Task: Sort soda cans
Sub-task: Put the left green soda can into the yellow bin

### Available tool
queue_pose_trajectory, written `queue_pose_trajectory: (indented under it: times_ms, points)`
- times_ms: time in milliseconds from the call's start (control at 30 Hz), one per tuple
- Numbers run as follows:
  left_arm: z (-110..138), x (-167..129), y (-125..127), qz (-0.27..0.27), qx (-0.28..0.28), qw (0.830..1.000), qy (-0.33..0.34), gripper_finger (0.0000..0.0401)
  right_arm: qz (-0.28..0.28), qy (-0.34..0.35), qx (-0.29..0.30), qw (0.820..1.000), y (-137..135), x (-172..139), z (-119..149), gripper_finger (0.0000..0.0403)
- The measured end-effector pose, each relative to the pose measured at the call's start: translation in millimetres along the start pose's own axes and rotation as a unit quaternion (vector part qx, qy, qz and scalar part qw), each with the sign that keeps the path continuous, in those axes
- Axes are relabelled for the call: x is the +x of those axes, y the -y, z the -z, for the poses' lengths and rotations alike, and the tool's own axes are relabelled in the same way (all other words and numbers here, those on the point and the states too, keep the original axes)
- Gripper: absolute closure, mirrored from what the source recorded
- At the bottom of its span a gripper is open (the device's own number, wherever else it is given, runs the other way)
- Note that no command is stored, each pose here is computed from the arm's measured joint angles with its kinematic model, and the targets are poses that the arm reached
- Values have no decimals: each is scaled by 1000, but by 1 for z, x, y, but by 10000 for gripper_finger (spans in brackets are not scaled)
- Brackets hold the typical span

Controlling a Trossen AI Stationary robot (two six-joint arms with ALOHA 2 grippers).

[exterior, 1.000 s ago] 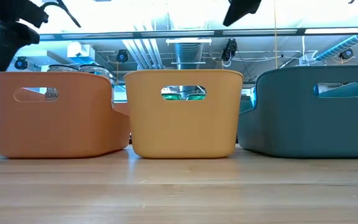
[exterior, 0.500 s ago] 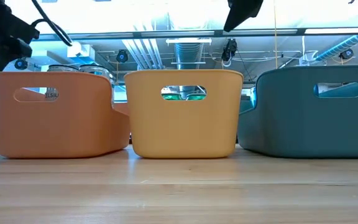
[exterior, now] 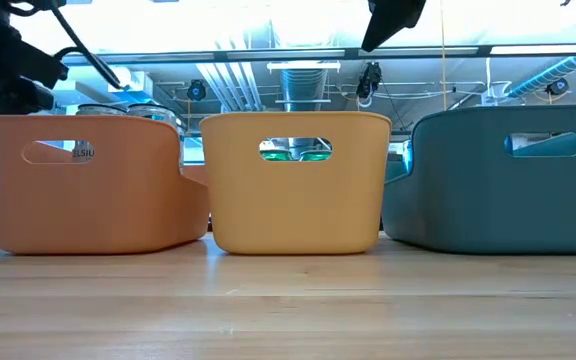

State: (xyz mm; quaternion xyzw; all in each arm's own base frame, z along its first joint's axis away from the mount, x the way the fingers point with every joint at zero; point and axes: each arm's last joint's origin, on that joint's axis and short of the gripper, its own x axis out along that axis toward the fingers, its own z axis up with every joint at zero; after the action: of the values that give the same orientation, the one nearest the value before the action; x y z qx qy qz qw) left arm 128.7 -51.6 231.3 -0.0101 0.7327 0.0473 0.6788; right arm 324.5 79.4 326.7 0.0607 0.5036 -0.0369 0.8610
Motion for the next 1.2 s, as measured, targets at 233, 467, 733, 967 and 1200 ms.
queue_pose_trajectory:
  times_ms: [233,467,733,967,1200]
  points:
    - [-1,-1,0,2,-38,999,5,72,1,4,4,1000,0,0,-1,39]
    - [-9,-3,6,39,-73,996,29,96,0,11,4,1000,-1,0,-2,39]
    - [-12,-2,11,55,-93,994,29,85,0,11,4,1000,-1,0,-2,39]
    - [-9,-1,24,62,-98,992,45,69,0,10,1,1000,0,0,-2,39]
    - [-8,-1,33,58,-126,988,71,68,0,10,-9,1000,0,0,-2,39]
